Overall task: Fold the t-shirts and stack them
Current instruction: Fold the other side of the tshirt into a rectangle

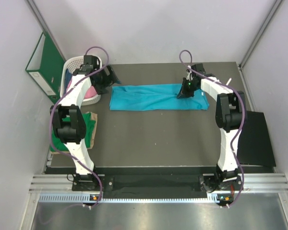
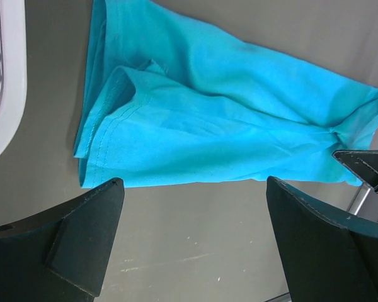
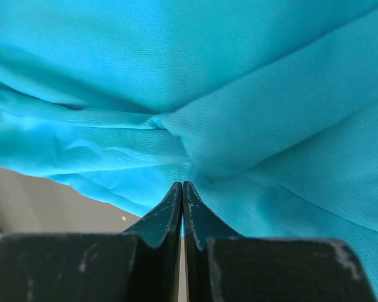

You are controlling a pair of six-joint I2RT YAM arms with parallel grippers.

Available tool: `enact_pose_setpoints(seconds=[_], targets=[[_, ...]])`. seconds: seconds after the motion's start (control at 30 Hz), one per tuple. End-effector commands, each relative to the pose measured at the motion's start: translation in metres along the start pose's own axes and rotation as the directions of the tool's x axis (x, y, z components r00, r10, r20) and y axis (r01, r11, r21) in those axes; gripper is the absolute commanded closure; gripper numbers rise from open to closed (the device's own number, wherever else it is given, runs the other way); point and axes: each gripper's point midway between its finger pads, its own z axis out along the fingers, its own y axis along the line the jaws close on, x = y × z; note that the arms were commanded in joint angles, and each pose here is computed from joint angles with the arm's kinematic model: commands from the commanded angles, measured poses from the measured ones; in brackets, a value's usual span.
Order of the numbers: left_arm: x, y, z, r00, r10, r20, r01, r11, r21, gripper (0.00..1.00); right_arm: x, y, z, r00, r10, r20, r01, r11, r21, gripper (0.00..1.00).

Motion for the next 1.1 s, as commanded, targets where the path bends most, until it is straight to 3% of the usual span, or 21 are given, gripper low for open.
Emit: enact_pose_setpoints(seconds=[0.0, 0.4, 0.77, 0.93, 1.07], targets=[[0.003, -0.002, -0.014, 0.999, 0.035, 0.011, -0.035, 0.999, -0.002, 0.01, -0.018, -0.007, -0.018, 0.996, -0.070, 0.052, 0.065, 0.994, 0.087, 1.00], [0.013, 0.007, -0.011, 0.999, 0.035, -0.016, -0.036, 0.999, -0.025, 0.01, -0.035, -0.022, -0.002, 0.993, -0.070, 0.098, 0.053, 0.984, 0.168, 1.00], [0.024, 0.014, -0.009, 0.998, 0.051, -0.037, -0.053, 0.997, -0.055, 0.01, -0.087, -0.020, -0.003, 0.951, -0.087, 0.295, 0.023, 0.976, 0.215, 1.00], [0.026, 0.007, -0.006, 0.995, 0.094, -0.041, -0.096, 0.994, -0.051, 0.01, -0.112, 0.004, -0.002, 0.914, -0.061, 0.401, 0.022, 0.995, 0.101, 1.00], [0.021, 0.001, 0.001, 0.990, 0.140, -0.035, -0.142, 0.988, -0.062, 0.01, -0.117, 0.019, -0.020, 0.909, -0.021, 0.417, 0.002, 0.999, 0.046, 0.96]])
